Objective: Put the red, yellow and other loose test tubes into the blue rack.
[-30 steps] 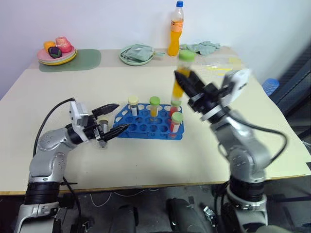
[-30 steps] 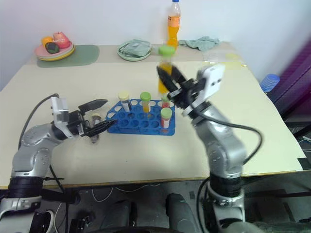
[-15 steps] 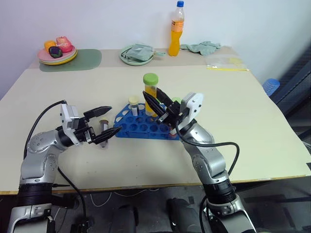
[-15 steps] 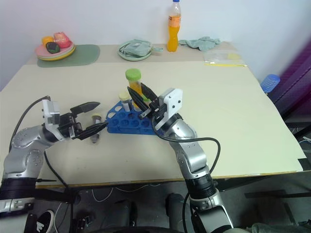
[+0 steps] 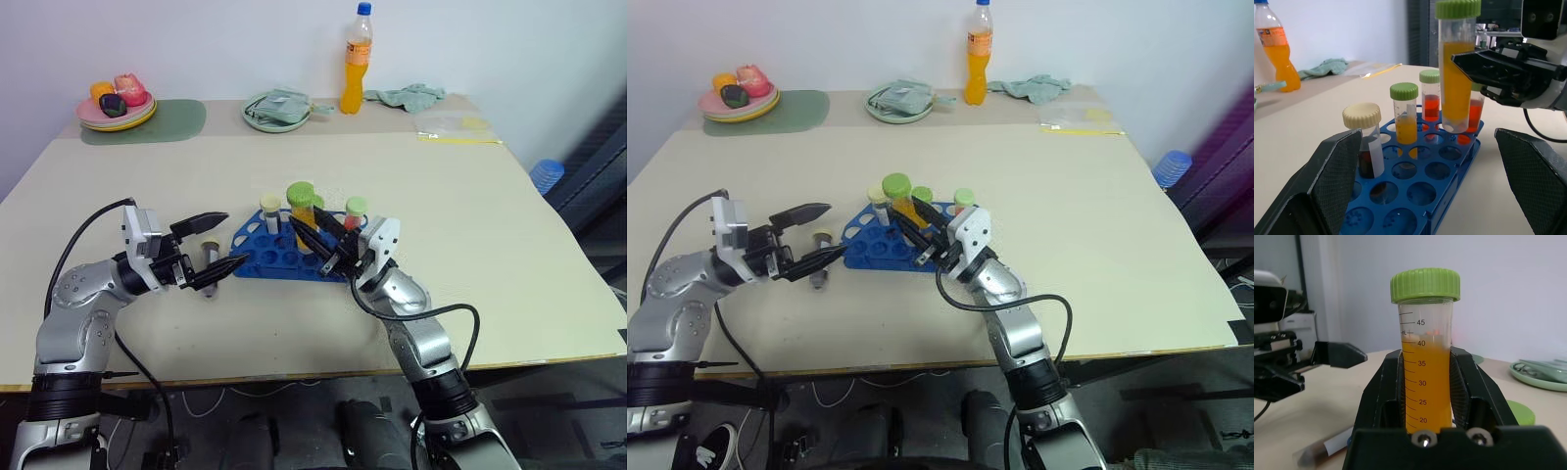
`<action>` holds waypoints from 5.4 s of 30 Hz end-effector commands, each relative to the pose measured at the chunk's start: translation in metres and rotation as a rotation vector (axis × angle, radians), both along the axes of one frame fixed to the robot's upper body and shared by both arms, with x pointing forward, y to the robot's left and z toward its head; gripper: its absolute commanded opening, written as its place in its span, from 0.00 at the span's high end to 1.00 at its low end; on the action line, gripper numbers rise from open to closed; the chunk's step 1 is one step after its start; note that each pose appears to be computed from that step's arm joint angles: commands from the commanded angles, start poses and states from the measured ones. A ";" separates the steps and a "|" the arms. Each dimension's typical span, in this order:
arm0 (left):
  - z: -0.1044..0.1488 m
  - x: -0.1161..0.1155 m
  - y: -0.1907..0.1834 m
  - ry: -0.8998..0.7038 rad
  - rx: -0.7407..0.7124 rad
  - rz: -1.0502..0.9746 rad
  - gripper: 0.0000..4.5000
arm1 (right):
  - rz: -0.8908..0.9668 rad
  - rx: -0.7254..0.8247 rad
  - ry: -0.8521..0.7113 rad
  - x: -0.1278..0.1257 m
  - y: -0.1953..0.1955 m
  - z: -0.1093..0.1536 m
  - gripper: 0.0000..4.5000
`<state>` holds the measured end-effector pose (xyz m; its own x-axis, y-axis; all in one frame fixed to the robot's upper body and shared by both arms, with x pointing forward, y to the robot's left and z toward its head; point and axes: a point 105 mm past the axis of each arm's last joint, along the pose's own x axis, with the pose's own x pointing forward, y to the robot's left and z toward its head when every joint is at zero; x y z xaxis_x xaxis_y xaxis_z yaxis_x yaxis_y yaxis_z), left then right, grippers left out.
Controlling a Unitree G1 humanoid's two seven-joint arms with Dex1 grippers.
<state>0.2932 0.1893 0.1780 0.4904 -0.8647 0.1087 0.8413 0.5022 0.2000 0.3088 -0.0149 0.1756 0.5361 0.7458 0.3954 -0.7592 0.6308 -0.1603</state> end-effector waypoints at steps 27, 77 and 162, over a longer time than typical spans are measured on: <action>-0.006 -0.005 0.013 -0.031 0.003 -0.017 0.00 | 0.062 -0.007 0.057 -0.005 0.013 -0.010 0.82; 0.021 -0.006 -0.020 -0.047 -0.004 -0.039 0.00 | -0.136 -0.063 0.002 0.009 -0.007 -0.034 0.82; -0.042 0.049 0.031 1.116 0.253 0.669 0.00 | 0.190 -0.445 0.095 -0.059 -0.112 0.023 0.01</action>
<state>0.3402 0.2177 0.1286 0.5226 -0.3674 -0.7694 0.2259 0.9298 -0.2906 0.2508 -0.1292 0.1883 0.3991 0.9153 -0.0539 -0.8903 0.3728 -0.2613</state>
